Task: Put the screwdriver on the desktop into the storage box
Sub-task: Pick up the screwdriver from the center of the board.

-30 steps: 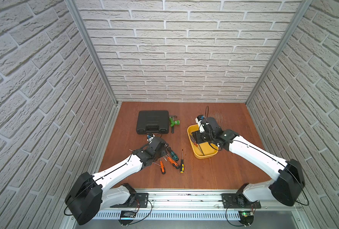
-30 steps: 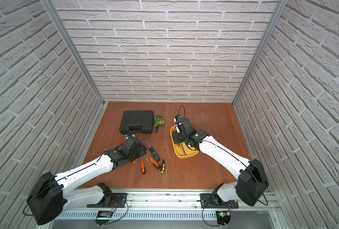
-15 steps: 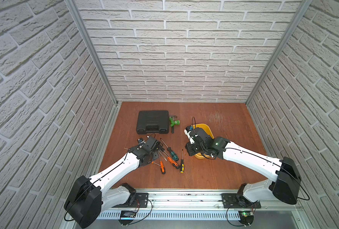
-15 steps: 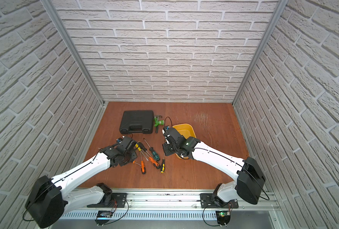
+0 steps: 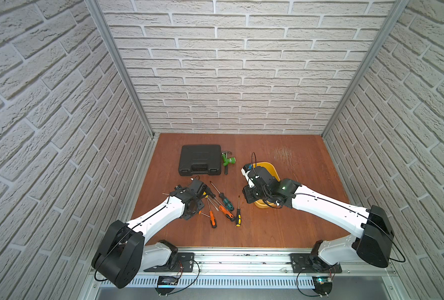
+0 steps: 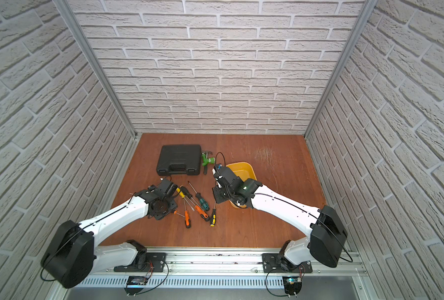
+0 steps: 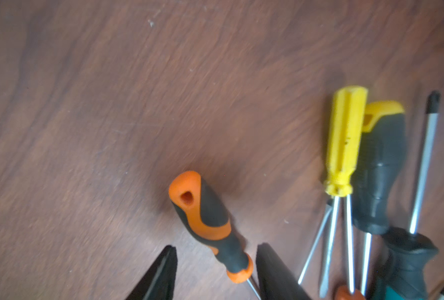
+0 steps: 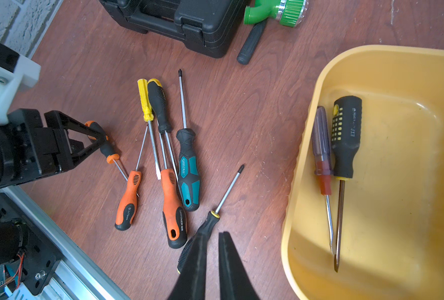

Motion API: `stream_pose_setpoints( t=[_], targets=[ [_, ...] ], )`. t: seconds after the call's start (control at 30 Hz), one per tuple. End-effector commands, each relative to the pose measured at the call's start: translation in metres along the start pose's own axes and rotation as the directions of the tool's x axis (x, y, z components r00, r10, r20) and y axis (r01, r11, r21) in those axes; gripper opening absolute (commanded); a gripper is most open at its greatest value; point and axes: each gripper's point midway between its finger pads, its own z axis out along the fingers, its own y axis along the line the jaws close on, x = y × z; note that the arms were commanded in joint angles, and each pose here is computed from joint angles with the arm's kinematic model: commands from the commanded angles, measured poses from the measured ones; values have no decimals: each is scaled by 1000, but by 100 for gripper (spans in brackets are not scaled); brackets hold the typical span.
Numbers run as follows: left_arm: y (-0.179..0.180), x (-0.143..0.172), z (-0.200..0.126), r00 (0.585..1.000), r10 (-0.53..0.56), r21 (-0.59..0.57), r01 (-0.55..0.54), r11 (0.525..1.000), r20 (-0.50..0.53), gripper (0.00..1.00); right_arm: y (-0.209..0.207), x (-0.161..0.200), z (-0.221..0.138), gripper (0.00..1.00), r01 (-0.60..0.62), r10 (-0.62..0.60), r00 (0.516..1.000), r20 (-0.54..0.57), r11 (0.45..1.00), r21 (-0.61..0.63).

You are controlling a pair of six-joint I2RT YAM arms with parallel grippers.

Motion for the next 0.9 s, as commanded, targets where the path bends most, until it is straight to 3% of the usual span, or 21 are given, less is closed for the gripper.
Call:
stream_pose_setpoints(
  t=[0.0, 0.87],
  targets=[
    [-3, -3, 3, 1000, -24, -3, 24, 1000, 2, 53, 3, -9, -11, 17, -1, 1, 999, 37, 1000, 0],
    [8, 2, 21, 1000, -8, -64, 8, 998, -15, 44, 1, -7, -10, 17, -9, 9, 999, 36, 1000, 7]
  ],
)
